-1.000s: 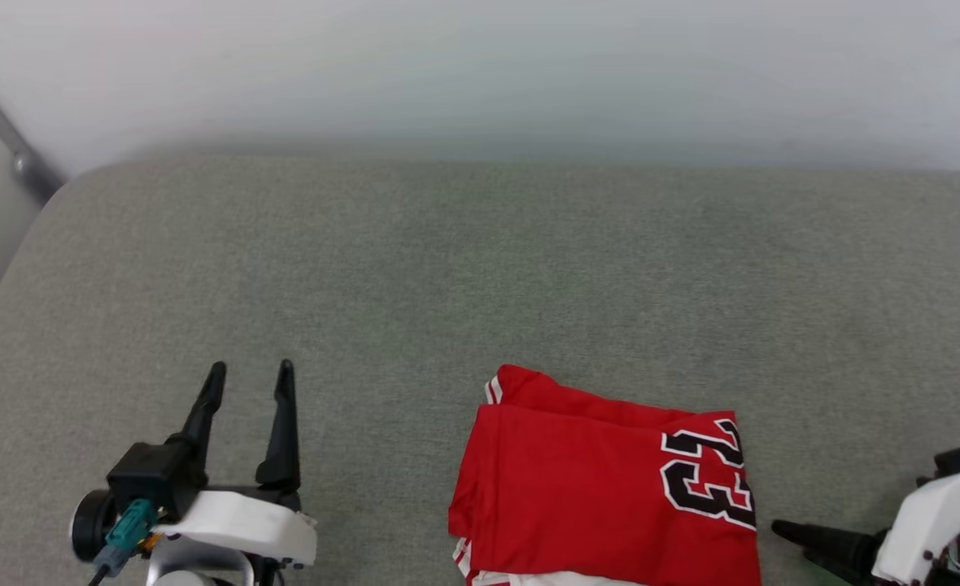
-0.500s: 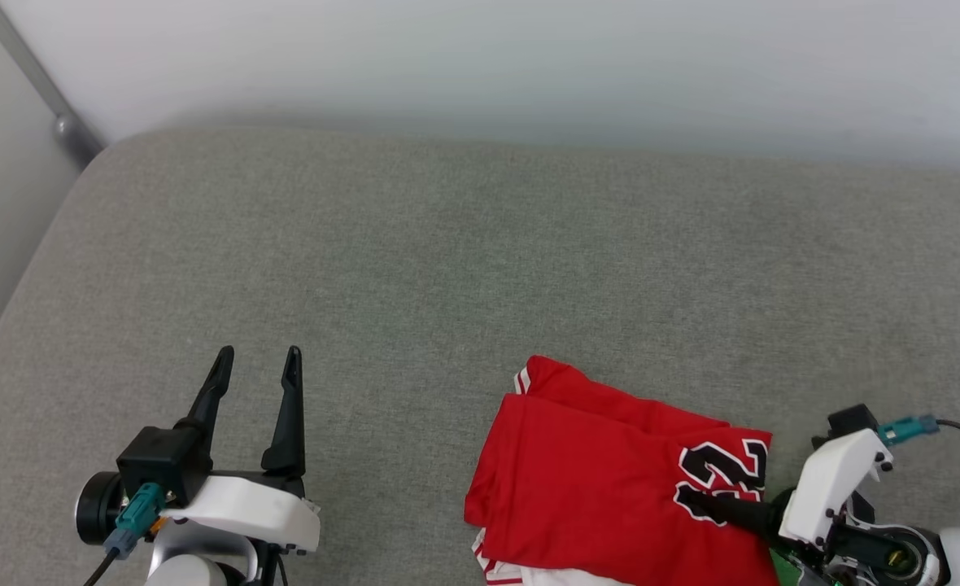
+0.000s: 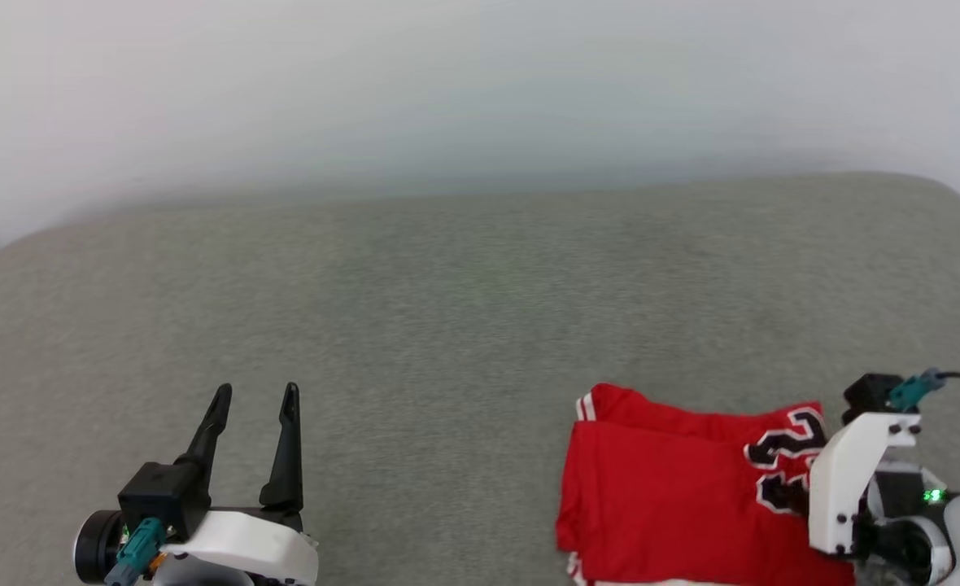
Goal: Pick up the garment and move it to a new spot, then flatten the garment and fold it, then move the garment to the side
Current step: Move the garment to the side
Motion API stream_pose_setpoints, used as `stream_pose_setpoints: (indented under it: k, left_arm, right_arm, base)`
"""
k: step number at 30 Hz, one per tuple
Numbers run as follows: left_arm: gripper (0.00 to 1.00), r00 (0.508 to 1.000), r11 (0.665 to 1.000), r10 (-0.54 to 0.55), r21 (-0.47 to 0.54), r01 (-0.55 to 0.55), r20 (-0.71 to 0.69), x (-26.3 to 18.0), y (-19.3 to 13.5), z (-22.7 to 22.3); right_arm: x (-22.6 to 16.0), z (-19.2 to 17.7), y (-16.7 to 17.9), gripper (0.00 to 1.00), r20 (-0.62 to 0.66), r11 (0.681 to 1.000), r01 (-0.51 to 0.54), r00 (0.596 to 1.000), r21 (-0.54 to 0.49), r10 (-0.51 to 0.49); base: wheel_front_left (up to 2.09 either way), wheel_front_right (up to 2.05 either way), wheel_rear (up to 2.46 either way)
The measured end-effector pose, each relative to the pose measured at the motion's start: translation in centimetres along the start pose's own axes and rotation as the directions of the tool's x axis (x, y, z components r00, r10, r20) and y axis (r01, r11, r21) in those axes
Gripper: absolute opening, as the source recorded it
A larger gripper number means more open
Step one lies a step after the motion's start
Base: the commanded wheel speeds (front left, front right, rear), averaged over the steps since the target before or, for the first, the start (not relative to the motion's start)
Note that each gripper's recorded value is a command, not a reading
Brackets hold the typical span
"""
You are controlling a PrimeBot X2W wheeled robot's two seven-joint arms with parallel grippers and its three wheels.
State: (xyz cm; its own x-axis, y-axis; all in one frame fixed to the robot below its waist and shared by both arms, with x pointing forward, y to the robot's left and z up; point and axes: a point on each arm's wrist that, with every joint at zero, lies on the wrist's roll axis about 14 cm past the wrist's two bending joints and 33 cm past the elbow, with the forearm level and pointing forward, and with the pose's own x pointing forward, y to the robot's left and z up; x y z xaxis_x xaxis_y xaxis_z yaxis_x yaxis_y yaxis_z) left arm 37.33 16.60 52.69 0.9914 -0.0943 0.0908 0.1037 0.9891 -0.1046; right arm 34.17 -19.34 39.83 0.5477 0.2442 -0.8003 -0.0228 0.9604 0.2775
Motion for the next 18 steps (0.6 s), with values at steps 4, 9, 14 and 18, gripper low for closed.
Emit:
stream_pose_setpoints:
  k: [4,9,14,18]
  left_arm:
    - [1.0,0.996,0.996,-0.089,-0.016,0.09,0.017,1.8,-2.9,0.3]
    - [1.0,0.977,0.978,-0.208,-0.013,0.209,0.045,5.6,-5.9,0.5]
    - [1.0,0.948,0.949,-0.314,0.021,0.314,0.043,9.9,-7.8,-0.5]
    - [1.0,0.921,0.922,-0.388,0.016,0.388,0.038,12.8,-9.4,-2.0]
  right_arm:
    - [-2.1,1.3,-3.7,0.0,0.079,0.994,0.109,0.991,0.013,-0.109]
    - [-3.4,3.8,-7.9,0.0,0.161,0.972,0.231,0.958,0.049,-0.236]
    - [-3.7,7.1,-12.3,0.0,0.225,0.934,0.347,0.906,0.087,-0.358]
    - [-4.4,8.5,-17.3,0.0,0.235,0.872,0.476,0.84,0.118,-0.49]
  base:
    - [0.0,0.0,0.0]
    - [0.0,0.0,0.0]
    - [0.0,0.0,0.0]
    - [0.0,0.0,0.0]
